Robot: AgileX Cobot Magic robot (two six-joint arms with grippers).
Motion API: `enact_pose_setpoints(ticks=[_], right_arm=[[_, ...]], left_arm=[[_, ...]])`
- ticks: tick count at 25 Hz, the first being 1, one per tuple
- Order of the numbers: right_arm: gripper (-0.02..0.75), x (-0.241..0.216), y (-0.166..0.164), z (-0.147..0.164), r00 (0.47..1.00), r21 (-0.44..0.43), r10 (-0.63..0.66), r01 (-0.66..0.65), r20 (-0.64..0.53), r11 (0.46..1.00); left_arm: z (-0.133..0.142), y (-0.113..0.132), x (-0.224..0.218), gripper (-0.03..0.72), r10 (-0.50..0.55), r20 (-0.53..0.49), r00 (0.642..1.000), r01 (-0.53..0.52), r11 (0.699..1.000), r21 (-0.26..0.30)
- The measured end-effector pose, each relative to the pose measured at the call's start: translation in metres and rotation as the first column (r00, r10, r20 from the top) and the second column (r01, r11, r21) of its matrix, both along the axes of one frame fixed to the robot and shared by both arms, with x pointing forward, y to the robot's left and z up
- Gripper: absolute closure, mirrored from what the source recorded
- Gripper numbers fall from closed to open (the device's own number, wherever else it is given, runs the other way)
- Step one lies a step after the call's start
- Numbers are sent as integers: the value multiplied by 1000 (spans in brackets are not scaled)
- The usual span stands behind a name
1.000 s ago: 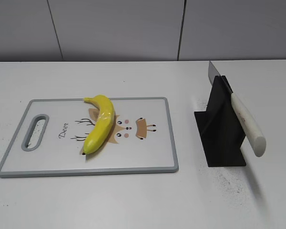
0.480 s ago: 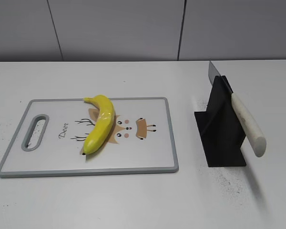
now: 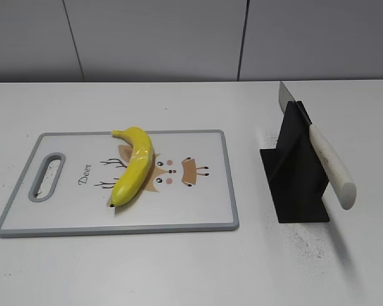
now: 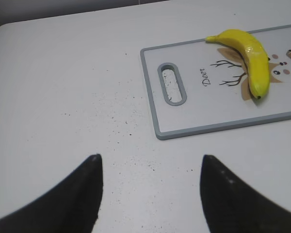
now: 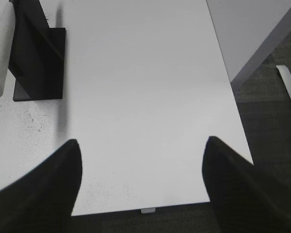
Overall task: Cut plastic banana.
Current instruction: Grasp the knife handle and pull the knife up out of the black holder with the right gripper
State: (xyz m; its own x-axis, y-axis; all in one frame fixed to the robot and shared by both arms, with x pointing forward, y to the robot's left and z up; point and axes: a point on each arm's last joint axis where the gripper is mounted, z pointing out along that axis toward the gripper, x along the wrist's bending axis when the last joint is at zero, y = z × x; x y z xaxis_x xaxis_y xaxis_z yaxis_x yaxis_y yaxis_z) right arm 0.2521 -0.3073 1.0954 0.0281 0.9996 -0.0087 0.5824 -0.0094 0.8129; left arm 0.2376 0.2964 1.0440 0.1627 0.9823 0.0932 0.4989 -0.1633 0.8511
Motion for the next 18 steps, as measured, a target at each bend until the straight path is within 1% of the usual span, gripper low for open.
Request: enact_pose_setpoints(ticks=[3,5,8,12,15,18], right_arm=[[153,21,2,23,996,10,-17,18,-88,1000],[153,38,4,38,992,9,-19,21,-122,1000],[153,68,8,51,982,17,-12,15,-189,1000],[153,105,18,53,956,74,28,-7,-291,997],[153,136,25,45,922,94,61,-27,-383,995],[153,167,33,38,884,132,94,-37,-458,991]], left_arm=[[0,0,0,78,1,0,1000,-1,1000,-2],[0,0,0,79,1,0,1000,-1,1000,-2],[0,0,0,85,1,0,1000,-1,1000,-2],[0,0,0,95,1,0,1000,-1,1000,-2],[0,0,0,95,2,0,1000,-2,1000,-3],[0,0,0,95,2,0,1000,-2,1000,-4]])
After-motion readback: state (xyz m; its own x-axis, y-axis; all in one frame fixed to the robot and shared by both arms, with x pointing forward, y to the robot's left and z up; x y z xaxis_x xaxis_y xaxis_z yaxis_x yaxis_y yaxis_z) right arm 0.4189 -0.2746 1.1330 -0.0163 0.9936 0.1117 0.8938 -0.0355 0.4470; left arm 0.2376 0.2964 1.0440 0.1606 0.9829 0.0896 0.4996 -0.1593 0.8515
